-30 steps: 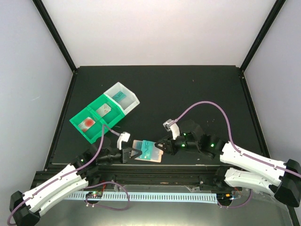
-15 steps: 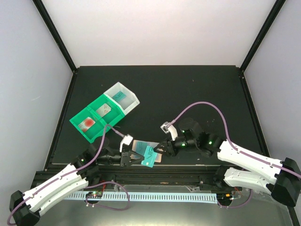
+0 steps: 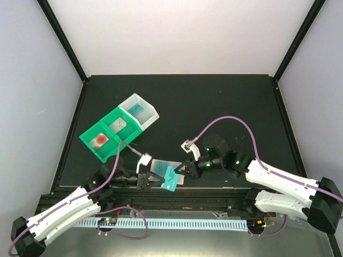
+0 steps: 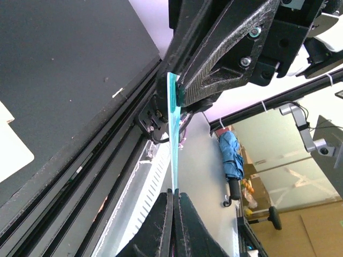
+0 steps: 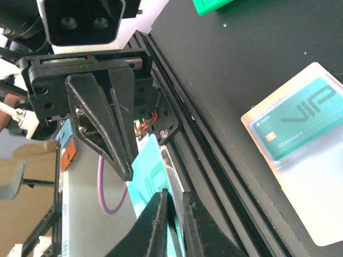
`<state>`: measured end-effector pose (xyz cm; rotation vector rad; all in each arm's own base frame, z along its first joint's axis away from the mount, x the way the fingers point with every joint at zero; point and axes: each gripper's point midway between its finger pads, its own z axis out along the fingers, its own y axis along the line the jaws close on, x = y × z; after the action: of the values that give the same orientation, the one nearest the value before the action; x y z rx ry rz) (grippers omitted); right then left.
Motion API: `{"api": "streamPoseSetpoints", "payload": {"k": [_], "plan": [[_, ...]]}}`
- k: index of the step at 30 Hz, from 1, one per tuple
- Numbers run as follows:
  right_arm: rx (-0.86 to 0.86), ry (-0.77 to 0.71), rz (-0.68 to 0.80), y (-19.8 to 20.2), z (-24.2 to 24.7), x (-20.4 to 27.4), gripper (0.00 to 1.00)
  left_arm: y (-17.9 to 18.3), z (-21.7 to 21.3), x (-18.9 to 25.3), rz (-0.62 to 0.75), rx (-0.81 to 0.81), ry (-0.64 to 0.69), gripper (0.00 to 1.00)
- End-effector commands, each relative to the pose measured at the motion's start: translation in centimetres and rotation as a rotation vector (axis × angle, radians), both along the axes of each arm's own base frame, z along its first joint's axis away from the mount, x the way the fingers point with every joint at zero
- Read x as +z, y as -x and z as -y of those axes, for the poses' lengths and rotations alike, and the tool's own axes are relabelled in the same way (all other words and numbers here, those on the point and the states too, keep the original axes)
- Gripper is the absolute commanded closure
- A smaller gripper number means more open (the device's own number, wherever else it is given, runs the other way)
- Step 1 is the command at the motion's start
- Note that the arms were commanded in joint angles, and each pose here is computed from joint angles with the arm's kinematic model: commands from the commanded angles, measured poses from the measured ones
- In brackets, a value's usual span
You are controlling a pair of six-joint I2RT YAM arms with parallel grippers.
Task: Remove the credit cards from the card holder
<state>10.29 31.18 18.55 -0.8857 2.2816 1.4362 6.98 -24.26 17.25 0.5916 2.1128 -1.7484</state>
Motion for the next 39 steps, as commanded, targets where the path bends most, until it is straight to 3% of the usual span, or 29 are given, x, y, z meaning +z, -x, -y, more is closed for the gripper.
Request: {"api": "streamPoseSetpoints", "payload": {"k": [1,5,7,12,16,19,21,31,39], "plan": [[0.016,-0.052,0.005,0.2,-0.1,0.8,0.95,-0.4,-0.1,0.5,0.026,0.025,0.015,0.98],[0.001,-0.071,-0.012,0.1,-0.2,0.9,0.99,-0.9,-0.4,0.9,0.036,0.066,0.019,0.98],[-0.015,-0.084,-0.02,0.0,-0.2,1.1,0.99,-1.6,-0.6,0.9,0.037,0.115,0.003,0.9],[-0.077,-0.167,-0.05,-0.7,-0.3,2.6,0.99,-3.5,-2.3,1.1,0.049,0.275,-0.075,0.5],[-0.159,-0.233,-0.077,-1.9,-0.4,4.1,0.99,-4.3,-3.3,2.5,0.056,0.368,-0.042,0.35],[-0.216,-0.287,-0.094,-2.9,-0.8,5.0,0.99,-4.6,-3.8,3.7,0.051,0.41,0.027,0.11],[-0.249,-0.333,-0.122,-3.6,-1.1,5.7,0.99,-4.6,-4.1,4.6,0.044,0.43,0.078,0.03],[-0.336,-0.492,-0.24,-5.9,-2.6,8.0,0.99,-5.0,-4.7,6.4,0.017,0.482,0.198,0.1],[-0.416,-0.51,-0.274,-6.9,-2.1,7.5,0.99,-5.4,-3.8,6.6,-0.048,0.465,0.265,0.5]]}}
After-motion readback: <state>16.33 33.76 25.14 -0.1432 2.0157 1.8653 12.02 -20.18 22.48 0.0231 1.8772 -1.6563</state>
